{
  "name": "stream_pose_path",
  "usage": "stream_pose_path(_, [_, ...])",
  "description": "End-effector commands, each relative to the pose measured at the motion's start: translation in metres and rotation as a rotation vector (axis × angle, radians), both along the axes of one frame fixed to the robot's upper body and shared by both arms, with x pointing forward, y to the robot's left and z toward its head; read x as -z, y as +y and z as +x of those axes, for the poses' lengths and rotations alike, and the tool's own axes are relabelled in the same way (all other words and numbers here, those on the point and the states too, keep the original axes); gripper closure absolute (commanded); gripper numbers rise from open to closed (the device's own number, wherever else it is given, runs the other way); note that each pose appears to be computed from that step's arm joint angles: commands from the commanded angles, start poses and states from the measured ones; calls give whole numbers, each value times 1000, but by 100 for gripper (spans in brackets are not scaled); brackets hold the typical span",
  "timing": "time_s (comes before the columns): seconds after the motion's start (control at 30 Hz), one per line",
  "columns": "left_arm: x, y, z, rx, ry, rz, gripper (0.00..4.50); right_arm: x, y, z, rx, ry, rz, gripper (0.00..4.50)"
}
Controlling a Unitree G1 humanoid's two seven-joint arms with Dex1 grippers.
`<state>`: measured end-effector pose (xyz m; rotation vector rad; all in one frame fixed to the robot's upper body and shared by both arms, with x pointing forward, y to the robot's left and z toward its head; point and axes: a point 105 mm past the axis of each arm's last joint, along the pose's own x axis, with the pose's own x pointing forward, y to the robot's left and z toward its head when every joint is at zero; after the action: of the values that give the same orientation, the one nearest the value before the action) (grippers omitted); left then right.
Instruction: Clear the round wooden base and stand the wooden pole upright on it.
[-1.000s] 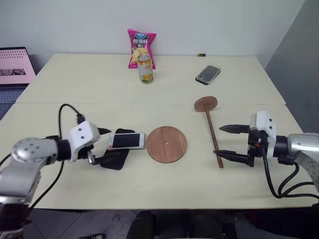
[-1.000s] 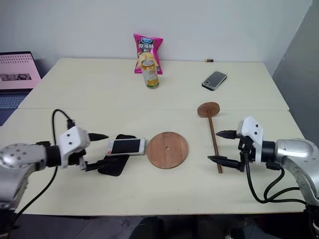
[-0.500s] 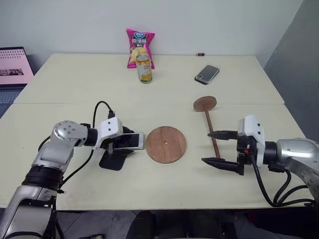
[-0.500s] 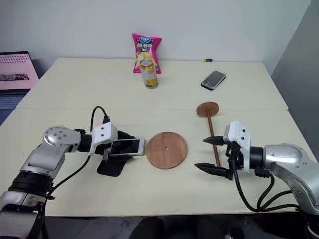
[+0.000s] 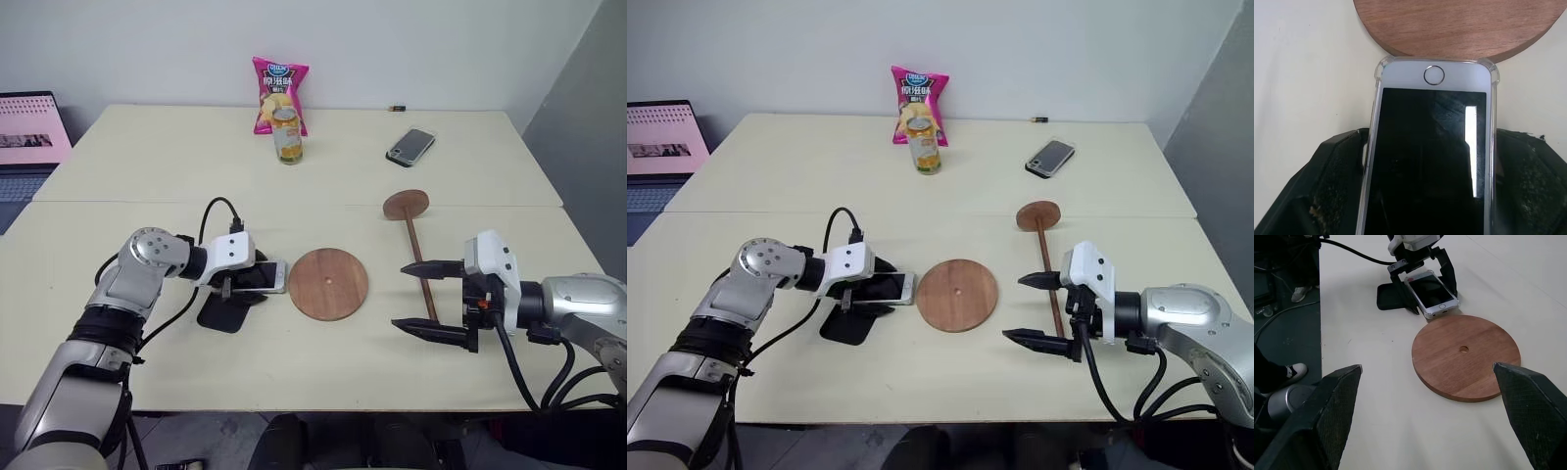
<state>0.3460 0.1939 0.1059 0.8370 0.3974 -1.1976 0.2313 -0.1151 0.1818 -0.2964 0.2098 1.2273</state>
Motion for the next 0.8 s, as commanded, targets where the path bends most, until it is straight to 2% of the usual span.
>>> stream_pose_path(0.03, [6, 0, 1, -3, 14, 35, 97, -8, 3, -4, -23, -40, 1, 0])
stream_pose_path(0.1, [6, 0, 0, -1, 18, 34, 120, -8, 3, -3, -23, -41, 1, 0])
stream_pose_path(0.27, [0, 0, 0, -5, 1, -3, 120, -9, 4, -2, -22, -43, 2, 0])
stream_pose_path(0.43, [-34, 12, 1, -94, -68, -112, 120, -12, 4, -1, -24, -51, 8, 0])
stream_pose_path(0.57, [-57, 52, 3, -285, -164, -133, 120, -21, 11, 0, -42, -52, 91, 0])
stream_pose_path(0.7, [-59, 79, -1, -413, -203, -118, 120, -26, 17, 2, -60, -61, 119, 0])
stream_pose_path(0.8, [-48, 163, -17, -791, -249, -78, 120, -31, 29, 3, -139, -74, 136, 0])
